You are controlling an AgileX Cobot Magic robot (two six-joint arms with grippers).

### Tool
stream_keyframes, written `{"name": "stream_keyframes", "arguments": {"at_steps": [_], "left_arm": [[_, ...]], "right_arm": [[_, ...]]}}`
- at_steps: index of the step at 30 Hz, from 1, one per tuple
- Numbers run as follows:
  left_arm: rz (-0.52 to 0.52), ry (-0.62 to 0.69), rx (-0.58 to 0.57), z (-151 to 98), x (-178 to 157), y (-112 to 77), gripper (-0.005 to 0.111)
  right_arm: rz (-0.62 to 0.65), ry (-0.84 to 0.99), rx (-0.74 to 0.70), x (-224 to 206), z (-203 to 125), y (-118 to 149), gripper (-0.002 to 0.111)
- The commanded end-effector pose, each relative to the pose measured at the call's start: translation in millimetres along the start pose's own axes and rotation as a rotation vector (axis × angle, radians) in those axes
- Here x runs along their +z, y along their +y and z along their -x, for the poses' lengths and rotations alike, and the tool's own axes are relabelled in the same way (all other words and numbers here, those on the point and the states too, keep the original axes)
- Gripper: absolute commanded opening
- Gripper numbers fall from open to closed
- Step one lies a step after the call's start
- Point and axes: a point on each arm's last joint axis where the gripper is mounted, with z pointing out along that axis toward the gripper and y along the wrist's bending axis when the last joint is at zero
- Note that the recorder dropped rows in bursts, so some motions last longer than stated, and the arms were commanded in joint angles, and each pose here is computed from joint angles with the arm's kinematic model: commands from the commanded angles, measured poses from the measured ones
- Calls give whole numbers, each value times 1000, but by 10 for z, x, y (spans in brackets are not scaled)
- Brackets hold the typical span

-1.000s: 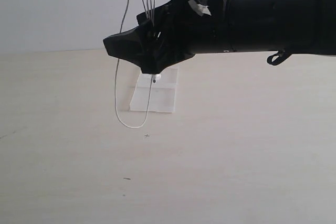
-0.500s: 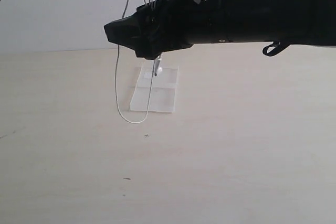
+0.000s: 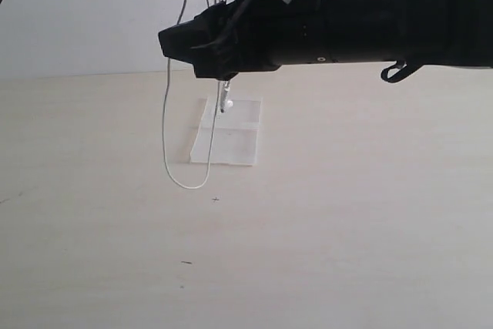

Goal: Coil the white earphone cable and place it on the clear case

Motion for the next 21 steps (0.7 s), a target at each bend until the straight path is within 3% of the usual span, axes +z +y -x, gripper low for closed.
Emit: {"name": "stream_keyframes", "arguments": {"at_steps": [1, 14, 18, 21], "left_arm": [[-15, -11, -15, 21, 7, -31, 0], [-102, -18, -17, 28, 2, -110, 0], [-117, -19, -17, 30, 0, -124, 0], [-117, -19, -19, 30, 0, -124, 0]], "right_arm": [[43, -17, 3, -3, 33, 30, 59], [25, -12, 8, 2, 26, 11, 55], [25, -12, 8, 2, 26, 11, 45], [6, -8, 35, 2, 23, -5, 20]]}}
